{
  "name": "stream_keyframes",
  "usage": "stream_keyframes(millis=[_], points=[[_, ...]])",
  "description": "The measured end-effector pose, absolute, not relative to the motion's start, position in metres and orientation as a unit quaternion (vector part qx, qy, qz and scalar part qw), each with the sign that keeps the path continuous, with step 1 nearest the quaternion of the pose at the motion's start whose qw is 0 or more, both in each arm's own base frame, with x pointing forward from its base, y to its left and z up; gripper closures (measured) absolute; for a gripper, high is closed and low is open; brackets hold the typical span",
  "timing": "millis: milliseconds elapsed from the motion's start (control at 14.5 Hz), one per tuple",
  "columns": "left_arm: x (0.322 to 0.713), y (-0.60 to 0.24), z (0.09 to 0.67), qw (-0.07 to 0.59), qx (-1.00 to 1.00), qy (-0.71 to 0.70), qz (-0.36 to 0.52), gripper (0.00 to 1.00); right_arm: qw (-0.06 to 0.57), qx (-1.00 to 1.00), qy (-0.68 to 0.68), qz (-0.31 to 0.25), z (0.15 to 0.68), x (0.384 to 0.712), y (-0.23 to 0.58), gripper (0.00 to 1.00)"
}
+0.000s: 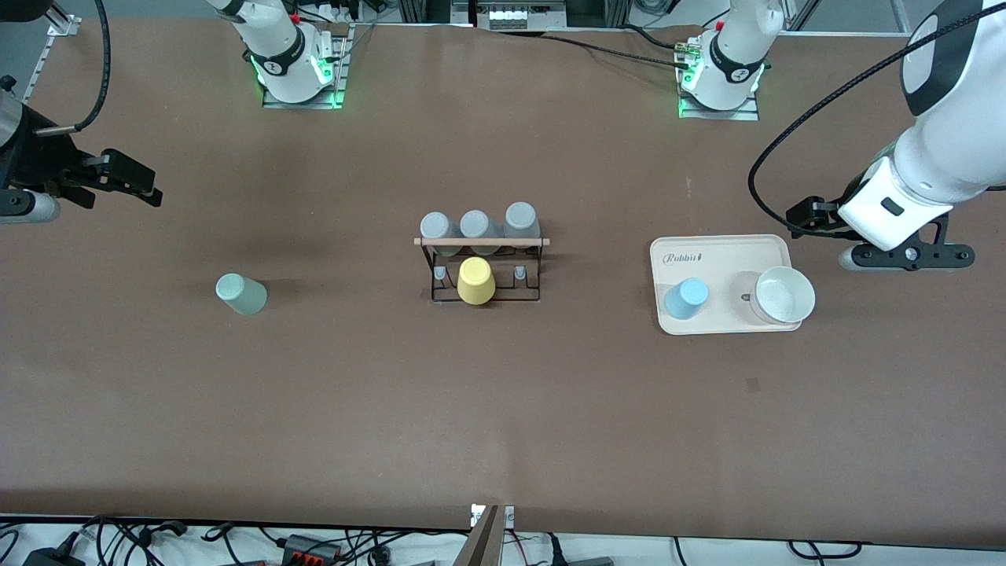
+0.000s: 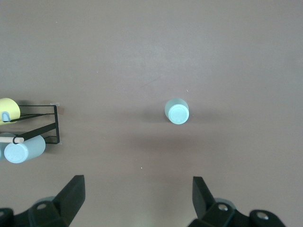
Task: Hang scattered cups on rack with three cups
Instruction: 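Reach the left gripper down to the light blue cup on the tray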
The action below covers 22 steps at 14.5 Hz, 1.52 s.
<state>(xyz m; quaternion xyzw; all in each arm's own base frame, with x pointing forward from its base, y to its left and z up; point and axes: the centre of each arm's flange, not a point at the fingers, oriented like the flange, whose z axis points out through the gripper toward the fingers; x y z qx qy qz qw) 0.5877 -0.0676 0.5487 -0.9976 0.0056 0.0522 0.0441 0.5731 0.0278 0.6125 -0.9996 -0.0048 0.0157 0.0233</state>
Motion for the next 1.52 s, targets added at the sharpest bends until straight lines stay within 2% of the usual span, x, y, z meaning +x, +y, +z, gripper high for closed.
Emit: stream_keyframes(millis=[830,1245,1522], points=[[0.59,-0.065,0.541,0.009,-0.998,-0.004,0.061,0.0,0.022,-1.0,-0.006,0.014,0.612,0.574,0.028,0.0],[0.623,-0.099,0.438,0.005,-0.995,0.023,0.101,0.0,0.019,-1.0,-0.005,0.018,0.605,0.575,0.026,0.0],[0.629,-0.115,0.359,0.002,-0.992,0.034,0.119,0.0,0.018,-0.999,-0.005,0.033,0.59,0.579,0.026,0.0]])
